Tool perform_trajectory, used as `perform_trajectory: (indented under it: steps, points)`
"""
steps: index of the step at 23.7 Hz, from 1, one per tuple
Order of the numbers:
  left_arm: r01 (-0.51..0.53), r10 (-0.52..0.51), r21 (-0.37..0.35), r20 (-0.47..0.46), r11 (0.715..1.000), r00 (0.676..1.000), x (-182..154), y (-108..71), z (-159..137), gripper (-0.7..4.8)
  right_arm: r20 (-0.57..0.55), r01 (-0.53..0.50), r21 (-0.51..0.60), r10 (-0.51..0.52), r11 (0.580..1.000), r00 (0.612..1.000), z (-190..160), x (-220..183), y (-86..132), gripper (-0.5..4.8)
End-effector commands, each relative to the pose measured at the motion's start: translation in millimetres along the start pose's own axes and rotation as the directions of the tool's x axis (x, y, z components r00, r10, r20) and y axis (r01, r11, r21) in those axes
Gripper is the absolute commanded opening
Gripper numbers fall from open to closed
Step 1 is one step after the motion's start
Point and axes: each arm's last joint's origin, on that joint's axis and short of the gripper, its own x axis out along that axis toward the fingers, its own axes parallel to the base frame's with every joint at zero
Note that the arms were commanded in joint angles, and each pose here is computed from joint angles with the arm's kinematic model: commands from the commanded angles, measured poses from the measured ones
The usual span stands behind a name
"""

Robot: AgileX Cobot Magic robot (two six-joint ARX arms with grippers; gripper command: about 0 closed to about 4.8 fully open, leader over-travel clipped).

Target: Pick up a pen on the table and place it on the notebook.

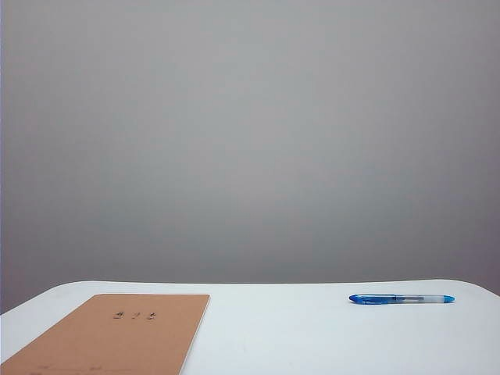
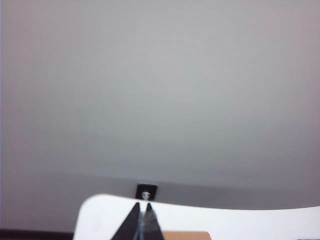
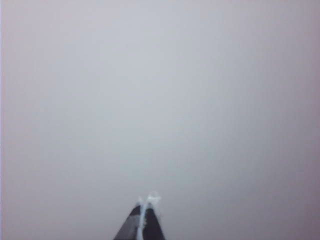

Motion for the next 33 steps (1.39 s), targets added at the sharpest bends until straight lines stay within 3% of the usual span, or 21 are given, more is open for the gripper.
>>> perform_trajectory:
  steps: [1,6,8,9,11,14,16,17,19,21,23,26,28,29,30,33]
  points:
    - [0.002,0.0,0.041,-0.032,0.999,0.999,22,-0.8,34,-0.05,-0.031,-0.022,-0.073,0.02,0.997,0.999,26,26,9,-0.08]
    - [0.03,-0.011,0.098,-0.186,0.995,0.983,75,6.2,52,-0.05,-0.138,-0.122,-0.256,0.088,0.959,0.986,53,98,20,-0.08]
    - [0.033,0.015,0.136,-0.337,0.99,0.941,104,13.4,46,-0.05,-0.236,-0.185,-0.287,0.118,0.94,0.965,48,149,15,-0.06]
    - [0.035,0.017,0.133,-0.371,0.991,0.929,111,14.8,45,-0.05,-0.268,-0.219,-0.279,0.143,0.935,0.953,46,161,12,-0.06]
    - [0.04,0.014,0.112,-0.444,0.993,0.896,131,18.8,41,-0.05,-0.377,-0.33,-0.218,0.233,0.918,0.896,32,200,3,-0.06]
    - [0.091,-0.013,0.15,-0.455,0.985,0.891,147,13.4,39,-0.05,-0.523,-0.389,-0.123,0.273,0.913,0.807,-1,250,-8,-0.06]
    - [0.107,-0.013,0.21,-0.405,0.972,0.914,155,5.4,41,-0.05,-0.603,-0.417,-0.077,0.29,0.906,0.743,-22,274,-13,-0.05]
    - [0.112,-0.018,0.236,-0.368,0.965,0.93,160,-3.9,44,-0.05,-0.639,-0.47,-0.034,0.342,0.882,0.689,-34,287,-15,-0.05]
    - [0.147,-0.058,0.248,-0.334,0.957,0.941,167,-19.0,47,-0.05,-0.669,-0.538,-0.001,0.399,0.843,0.627,-44,301,-14,-0.05]
    - [0.195,-0.103,0.251,-0.337,0.948,0.936,176,-32.6,48,-0.05,-0.692,-0.611,0.011,0.447,0.792,0.567,-53,314,-11,-0.04]
    - [0.24,-0.144,0.247,-0.353,0.939,0.925,188,-45.8,44,-0.05,-0.728,-0.666,-0.023,0.444,0.745,0.522,-63,323,-13,-0.02]
    - [0.287,-0.172,0.258,-0.391,0.922,0.904,203,-56.6,33,-0.05,-0.797,-0.733,-0.02,0.431,0.68,0.422,-86,328,-13,0.14]
    - [0.322,-0.192,0.249,-0.434,0.913,0.88,211,-63.9,19,-0.05,-0.886,-0.78,-0.002,0.36,0.626,0.291,-122,324,-13,0.14]
    - [0.328,-0.195,0.245,-0.445,0.912,0.874,212,-64.9,16,-0.05,-0.906,-0.797,-0.001,0.336,0.604,0.256,-132,322,-11,0.14]
    - [0.34,-0.204,0.237,-0.459,0.91,0.865,215,-64.9,12,-0.05,-0.942,-0.854,0.008,0.291,0.519,0.169,-158,314,-2,0.14]
    - [0.349,-0.21,0.229,-0.472,0.909,0.856,218,-65.0,7,-0.05,-0.964,-0.899,0.119,0.266,0.421,-0.003,-204,296,27,0.57]
